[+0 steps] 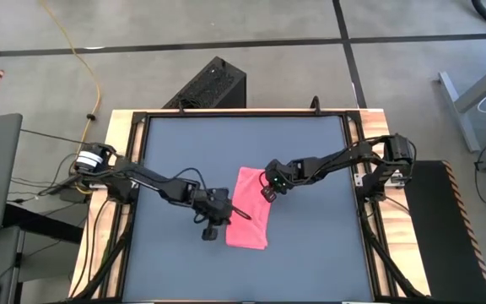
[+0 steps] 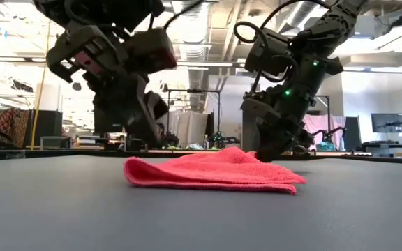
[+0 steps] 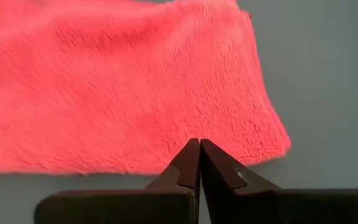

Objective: Roll towel
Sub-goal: Fold the pink towel

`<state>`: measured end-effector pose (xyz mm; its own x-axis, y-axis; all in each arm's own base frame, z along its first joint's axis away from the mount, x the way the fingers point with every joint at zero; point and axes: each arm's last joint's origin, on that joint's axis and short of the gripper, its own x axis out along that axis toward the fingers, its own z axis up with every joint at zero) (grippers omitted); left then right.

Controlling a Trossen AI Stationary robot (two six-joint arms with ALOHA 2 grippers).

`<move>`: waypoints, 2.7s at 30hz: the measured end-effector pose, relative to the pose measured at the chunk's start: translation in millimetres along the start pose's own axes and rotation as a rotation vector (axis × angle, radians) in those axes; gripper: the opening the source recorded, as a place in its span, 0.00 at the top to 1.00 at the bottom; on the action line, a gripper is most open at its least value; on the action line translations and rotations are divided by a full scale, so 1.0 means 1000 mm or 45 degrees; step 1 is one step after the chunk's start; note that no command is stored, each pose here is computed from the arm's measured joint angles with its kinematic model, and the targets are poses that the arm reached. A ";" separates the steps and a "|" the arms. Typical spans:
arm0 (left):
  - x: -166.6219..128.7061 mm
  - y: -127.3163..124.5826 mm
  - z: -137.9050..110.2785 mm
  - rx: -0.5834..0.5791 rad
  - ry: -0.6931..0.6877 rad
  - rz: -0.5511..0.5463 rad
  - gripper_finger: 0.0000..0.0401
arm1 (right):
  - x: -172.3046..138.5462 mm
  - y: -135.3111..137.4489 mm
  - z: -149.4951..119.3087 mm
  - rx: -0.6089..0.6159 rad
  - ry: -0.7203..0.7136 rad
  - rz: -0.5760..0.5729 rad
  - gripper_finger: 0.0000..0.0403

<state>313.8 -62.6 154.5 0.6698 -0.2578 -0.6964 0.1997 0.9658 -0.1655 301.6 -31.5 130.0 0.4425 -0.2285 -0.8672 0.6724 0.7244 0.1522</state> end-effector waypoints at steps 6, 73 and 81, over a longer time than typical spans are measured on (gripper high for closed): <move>-0.001 0.000 0.002 0.007 -0.017 -0.008 1.00 | -0.004 0.001 0.004 -0.044 0.020 0.037 0.94; 0.032 0.001 -0.009 -0.160 -0.031 -0.129 1.00 | -0.026 -0.017 0.012 0.729 -0.094 0.226 0.91; 0.033 0.001 -0.010 -0.167 -0.011 -0.142 1.00 | -0.033 -0.010 0.020 0.640 -0.123 0.241 0.96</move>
<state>328.4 -69.7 124.2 0.6547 -0.3633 -0.6629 0.1784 0.9264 -0.3316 291.6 -44.1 166.5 0.6201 -0.2004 -0.7585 0.7660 0.3637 0.5301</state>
